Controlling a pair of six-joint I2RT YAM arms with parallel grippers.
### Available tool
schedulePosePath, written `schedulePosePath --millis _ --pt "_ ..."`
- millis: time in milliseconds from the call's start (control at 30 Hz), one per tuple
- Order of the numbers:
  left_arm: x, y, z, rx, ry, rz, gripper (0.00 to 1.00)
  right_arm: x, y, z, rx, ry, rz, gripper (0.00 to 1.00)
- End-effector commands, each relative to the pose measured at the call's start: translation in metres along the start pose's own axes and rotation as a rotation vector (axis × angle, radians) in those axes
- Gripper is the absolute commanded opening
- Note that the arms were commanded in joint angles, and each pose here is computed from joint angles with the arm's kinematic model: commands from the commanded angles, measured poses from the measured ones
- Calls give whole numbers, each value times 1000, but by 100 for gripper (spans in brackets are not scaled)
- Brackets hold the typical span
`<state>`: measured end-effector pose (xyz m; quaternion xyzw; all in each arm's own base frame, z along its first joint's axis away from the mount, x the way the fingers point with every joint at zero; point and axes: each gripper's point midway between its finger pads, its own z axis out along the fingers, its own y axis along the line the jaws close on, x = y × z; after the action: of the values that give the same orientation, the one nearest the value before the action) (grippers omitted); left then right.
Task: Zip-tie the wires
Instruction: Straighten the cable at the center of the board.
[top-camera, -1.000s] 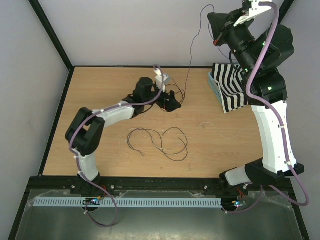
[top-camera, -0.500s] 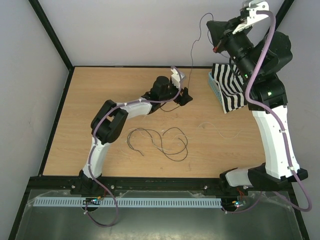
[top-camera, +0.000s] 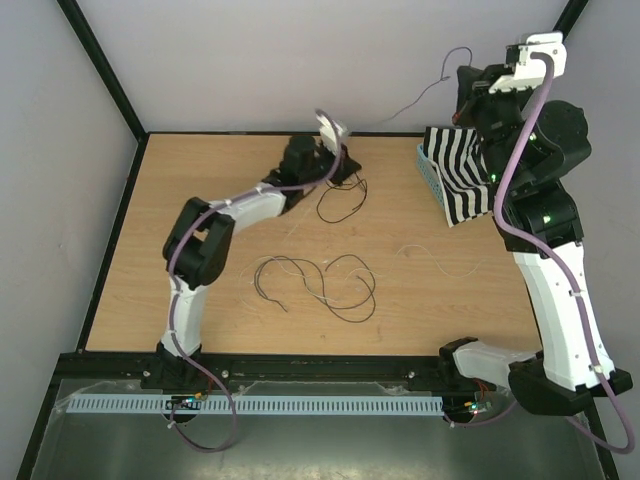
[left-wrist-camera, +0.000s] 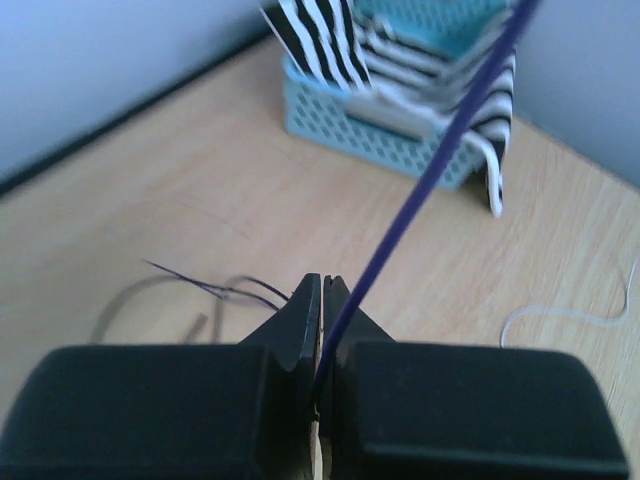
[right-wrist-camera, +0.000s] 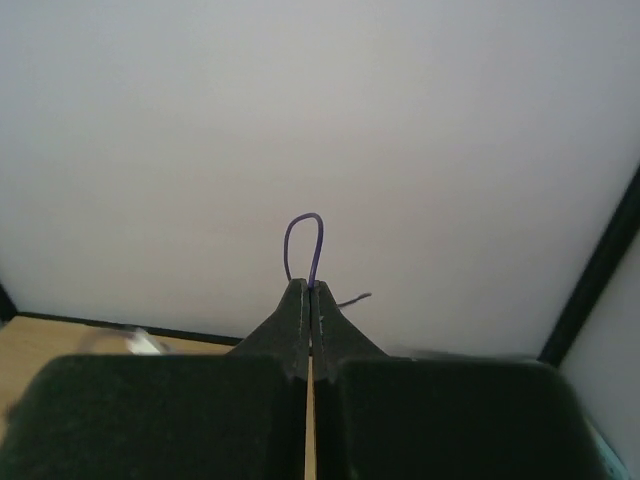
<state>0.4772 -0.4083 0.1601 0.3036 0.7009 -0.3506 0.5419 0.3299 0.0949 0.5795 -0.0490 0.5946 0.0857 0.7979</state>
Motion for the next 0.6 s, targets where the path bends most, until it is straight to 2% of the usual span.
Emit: schedulePosePath --millis 0,133,267,367,433,567 --pt "-152 11 -47 22 -284 54 0 0 -26 -15 131 -23 3 0" --pt "-224 10 -75 49 -402 81 0 15 -25 -17 125 4 4 0" --pt "-253 9 -104 81 -440 79 0 30 -31 -18 160 36 -16 0" --pt "-244 15 -136 25 -423 113 0 52 -48 -22 258 85 -46 0" --pt "-230 23 -162 -74 -407 142 1 67 -49 -24 266 117 -55 0" --pt "-183 32 -211 -213 -295 150 2 96 -23 -23 120 170 -38 0"
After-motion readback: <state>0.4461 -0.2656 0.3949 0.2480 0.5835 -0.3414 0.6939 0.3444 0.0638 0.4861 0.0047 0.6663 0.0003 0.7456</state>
